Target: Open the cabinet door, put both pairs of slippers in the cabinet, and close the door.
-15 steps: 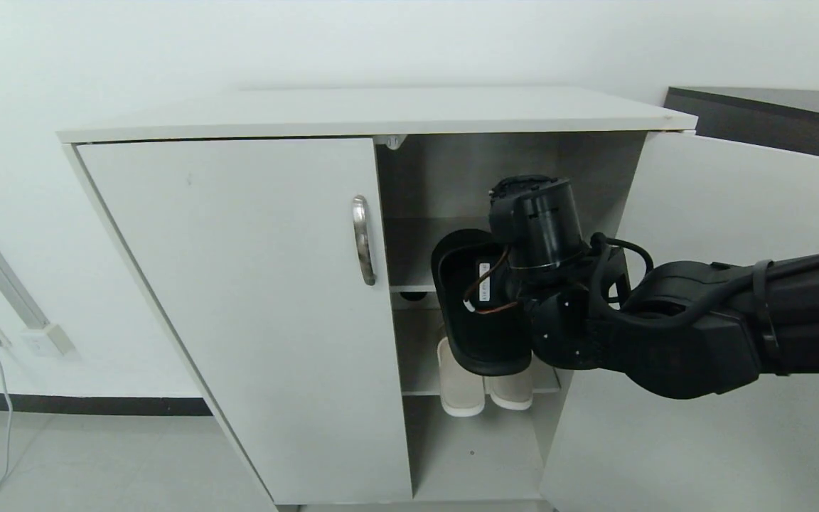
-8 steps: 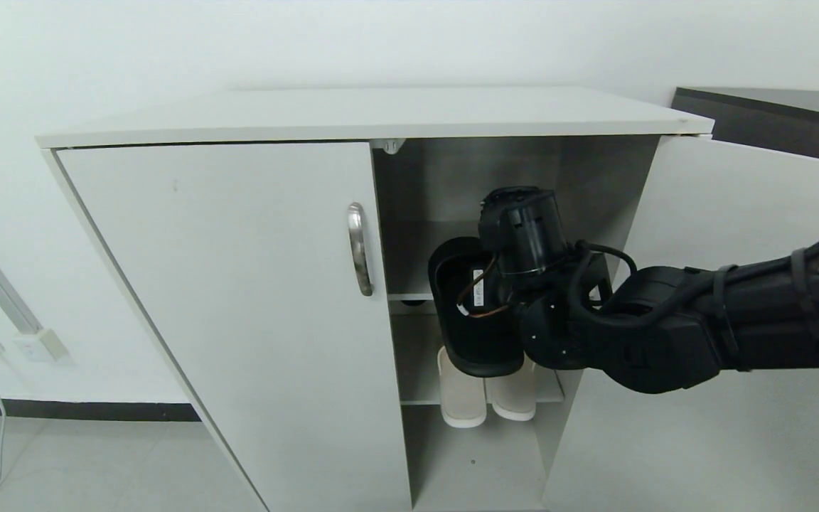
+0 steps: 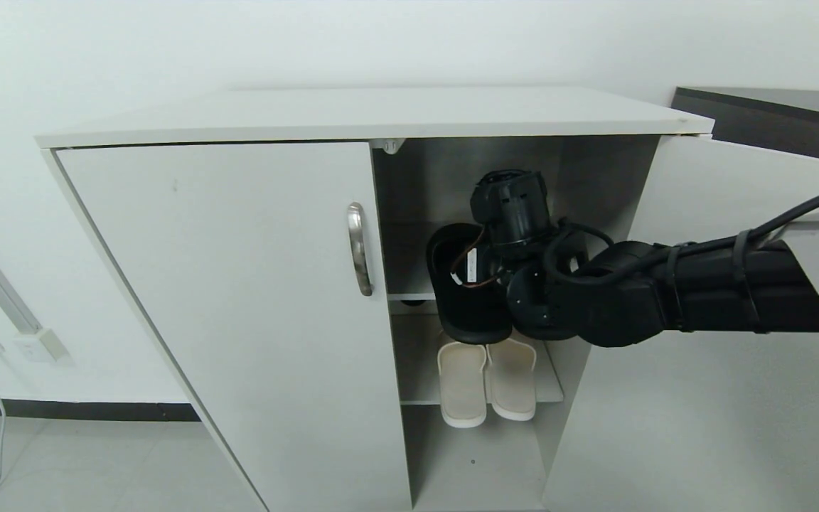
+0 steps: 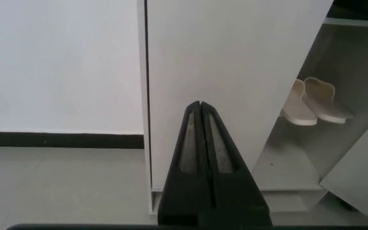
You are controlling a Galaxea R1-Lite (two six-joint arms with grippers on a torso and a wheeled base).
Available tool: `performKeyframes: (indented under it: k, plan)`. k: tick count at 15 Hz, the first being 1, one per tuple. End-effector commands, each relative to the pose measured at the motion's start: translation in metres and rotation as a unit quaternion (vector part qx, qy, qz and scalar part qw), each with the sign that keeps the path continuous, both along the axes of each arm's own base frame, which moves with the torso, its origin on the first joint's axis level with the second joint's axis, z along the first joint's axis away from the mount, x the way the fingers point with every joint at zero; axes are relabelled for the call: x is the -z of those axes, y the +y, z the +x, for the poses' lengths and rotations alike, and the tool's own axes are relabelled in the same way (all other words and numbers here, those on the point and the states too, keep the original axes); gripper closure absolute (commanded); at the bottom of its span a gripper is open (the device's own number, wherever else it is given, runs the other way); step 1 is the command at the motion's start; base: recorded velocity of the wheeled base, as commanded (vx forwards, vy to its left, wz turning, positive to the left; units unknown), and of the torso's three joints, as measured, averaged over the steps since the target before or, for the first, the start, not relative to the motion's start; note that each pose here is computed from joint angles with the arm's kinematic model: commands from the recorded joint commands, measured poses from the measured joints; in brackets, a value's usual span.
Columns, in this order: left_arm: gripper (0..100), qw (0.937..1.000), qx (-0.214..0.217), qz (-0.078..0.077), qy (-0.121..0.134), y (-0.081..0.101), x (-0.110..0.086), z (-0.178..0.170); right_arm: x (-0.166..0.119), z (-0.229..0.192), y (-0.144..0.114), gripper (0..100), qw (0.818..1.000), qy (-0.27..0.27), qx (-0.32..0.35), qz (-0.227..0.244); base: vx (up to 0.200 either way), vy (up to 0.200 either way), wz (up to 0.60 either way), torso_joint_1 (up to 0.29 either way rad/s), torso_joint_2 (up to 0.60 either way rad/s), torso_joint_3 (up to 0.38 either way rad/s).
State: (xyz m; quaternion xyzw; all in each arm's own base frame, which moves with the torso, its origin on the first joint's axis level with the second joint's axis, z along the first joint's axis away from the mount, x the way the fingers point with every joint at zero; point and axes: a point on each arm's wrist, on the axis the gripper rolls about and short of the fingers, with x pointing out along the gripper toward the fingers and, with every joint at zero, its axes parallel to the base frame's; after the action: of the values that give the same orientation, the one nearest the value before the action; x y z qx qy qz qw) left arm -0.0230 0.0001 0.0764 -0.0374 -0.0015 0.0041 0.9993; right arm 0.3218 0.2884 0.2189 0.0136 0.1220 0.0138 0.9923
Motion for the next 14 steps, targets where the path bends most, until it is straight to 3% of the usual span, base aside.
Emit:
performKeyframes:
  k: [1,14]
  plan:
    - [100,1.0,0.0,0.0,0.0,0.0,0.0,0.0,-0.001,0.009,0.007,100,1.0,0.0,0.001,0.0,0.0,0.0,0.0,0.0,0.0,0.0]
    - [100,1.0,-0.002,0.0,0.0,0.0,0.0,0.0,0.0,0.037,0.013,100,1.0,0.002,0.018,-0.002,0.0,0.0,0.0,0.0,0.0,0.0]
